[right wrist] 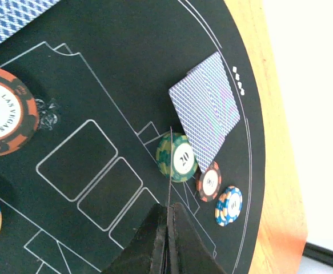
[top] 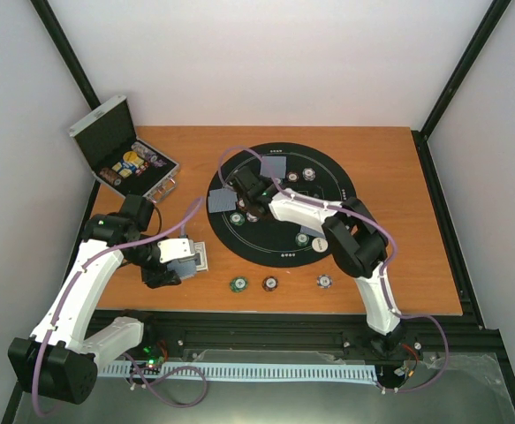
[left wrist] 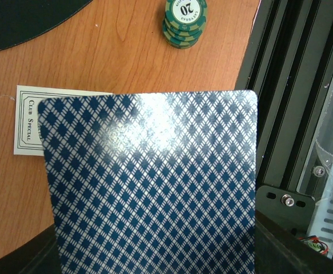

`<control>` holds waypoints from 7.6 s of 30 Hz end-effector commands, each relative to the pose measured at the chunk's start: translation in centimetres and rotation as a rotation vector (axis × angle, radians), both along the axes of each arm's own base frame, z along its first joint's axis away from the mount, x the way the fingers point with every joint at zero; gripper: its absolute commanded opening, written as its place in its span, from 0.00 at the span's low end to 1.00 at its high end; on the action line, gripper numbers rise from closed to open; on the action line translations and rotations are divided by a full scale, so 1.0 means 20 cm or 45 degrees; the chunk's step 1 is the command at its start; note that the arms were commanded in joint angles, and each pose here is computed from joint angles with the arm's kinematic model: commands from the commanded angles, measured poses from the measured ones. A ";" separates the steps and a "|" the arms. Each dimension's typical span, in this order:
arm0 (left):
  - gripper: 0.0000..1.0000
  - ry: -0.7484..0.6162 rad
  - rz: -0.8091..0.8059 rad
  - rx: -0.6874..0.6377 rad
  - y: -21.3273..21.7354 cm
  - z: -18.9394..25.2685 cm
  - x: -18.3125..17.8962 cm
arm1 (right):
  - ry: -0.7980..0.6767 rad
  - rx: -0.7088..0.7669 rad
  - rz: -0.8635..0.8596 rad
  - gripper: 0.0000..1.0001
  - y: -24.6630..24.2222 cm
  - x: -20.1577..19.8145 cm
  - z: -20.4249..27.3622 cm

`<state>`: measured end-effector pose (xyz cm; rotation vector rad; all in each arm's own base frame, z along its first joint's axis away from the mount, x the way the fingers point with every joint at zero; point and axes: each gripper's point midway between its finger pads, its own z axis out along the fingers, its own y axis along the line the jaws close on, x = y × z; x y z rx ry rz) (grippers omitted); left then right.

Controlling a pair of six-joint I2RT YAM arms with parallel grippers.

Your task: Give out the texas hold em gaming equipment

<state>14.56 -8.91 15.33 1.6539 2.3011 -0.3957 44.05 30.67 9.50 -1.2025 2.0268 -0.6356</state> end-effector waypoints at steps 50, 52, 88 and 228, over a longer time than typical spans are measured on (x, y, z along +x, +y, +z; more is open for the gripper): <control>0.01 -0.045 0.017 -0.052 -0.03 0.07 0.03 | 0.607 1.103 -0.717 0.44 -0.32 0.07 0.00; 0.01 -0.048 0.018 -0.047 -0.03 0.08 0.03 | 0.634 1.092 -0.743 0.40 -0.32 0.10 -0.08; 0.01 -0.043 0.015 -0.018 -0.01 0.06 0.06 | 0.678 1.079 -0.822 0.19 -0.22 0.38 -0.38; 0.01 -0.042 0.029 -0.007 0.00 0.07 0.04 | -0.152 -0.072 -0.281 0.03 -0.22 0.06 -0.12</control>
